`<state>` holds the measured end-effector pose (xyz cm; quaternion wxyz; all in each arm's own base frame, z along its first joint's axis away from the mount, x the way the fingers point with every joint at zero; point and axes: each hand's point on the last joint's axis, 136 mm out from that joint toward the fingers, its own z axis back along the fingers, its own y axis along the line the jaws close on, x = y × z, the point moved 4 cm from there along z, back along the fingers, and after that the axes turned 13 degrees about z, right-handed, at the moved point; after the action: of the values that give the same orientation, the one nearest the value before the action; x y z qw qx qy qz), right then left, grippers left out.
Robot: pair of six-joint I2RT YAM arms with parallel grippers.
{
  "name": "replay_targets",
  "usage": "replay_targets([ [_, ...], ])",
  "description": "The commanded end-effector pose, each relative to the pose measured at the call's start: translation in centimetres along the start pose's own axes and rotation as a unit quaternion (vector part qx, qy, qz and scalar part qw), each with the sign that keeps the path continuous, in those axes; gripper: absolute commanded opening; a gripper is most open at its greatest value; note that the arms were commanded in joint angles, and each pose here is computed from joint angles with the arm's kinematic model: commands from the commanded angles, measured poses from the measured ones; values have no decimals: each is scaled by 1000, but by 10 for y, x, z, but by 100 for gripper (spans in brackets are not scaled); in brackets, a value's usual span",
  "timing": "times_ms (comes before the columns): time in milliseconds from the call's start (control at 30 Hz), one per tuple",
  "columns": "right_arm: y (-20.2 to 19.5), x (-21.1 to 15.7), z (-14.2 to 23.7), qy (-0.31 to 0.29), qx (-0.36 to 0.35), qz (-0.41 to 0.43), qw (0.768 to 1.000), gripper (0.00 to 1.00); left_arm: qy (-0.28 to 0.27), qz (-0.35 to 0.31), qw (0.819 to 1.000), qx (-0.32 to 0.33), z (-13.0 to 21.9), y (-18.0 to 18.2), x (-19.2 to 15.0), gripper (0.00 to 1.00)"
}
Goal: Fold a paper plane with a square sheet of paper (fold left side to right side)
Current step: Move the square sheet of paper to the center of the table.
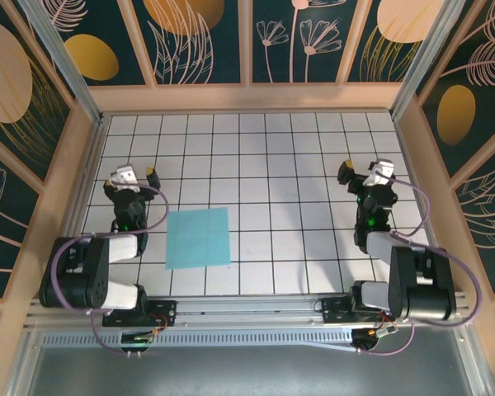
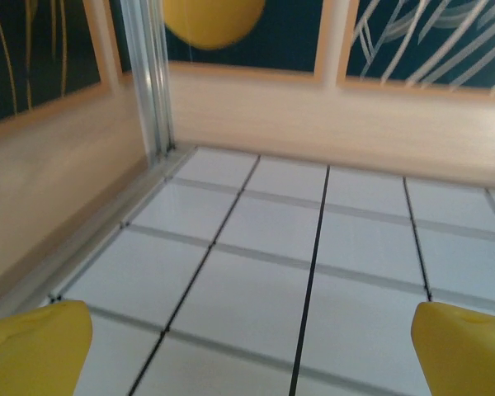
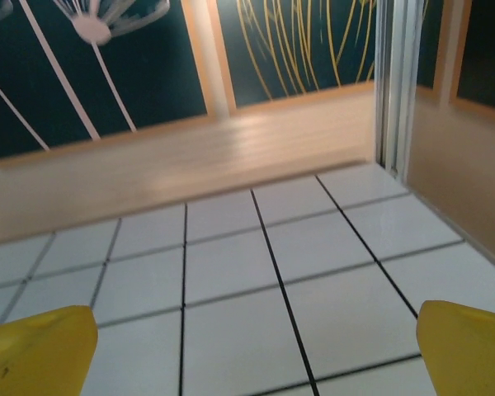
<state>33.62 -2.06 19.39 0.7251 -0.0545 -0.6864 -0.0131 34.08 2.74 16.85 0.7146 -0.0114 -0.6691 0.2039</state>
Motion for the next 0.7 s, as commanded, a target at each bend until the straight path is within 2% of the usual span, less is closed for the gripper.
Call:
replay_targets([
  [0, 1, 5, 5, 43, 10, -51, 998, 99, -4, 19, 1000, 11, 1, -7, 35, 99],
  [133, 13, 13, 17, 82, 56, -112, 989, 99, 42, 58, 997, 15, 6, -17, 56, 99],
  [233, 26, 13, 31, 110, 105, -145, 978, 99, 105, 109, 988, 4, 13, -25, 52, 99],
  [333, 37, 12, 42, 142, 142, -165, 966, 99, 173, 158, 971, -40, 25, -38, 36, 99],
  [433, 50, 10, 51, 170, 188, -190, 949, 99, 242, 199, 947, -74, 36, -49, 16, 99],
  [600, 69, 5, 59, 205, 251, -228, 918, 99, 368, 273, 880, -124, 57, -68, -28, 99],
  [667, 74, 5, 59, 213, 263, -231, 912, 99, 403, 275, 863, -128, 66, -75, -40, 99],
])
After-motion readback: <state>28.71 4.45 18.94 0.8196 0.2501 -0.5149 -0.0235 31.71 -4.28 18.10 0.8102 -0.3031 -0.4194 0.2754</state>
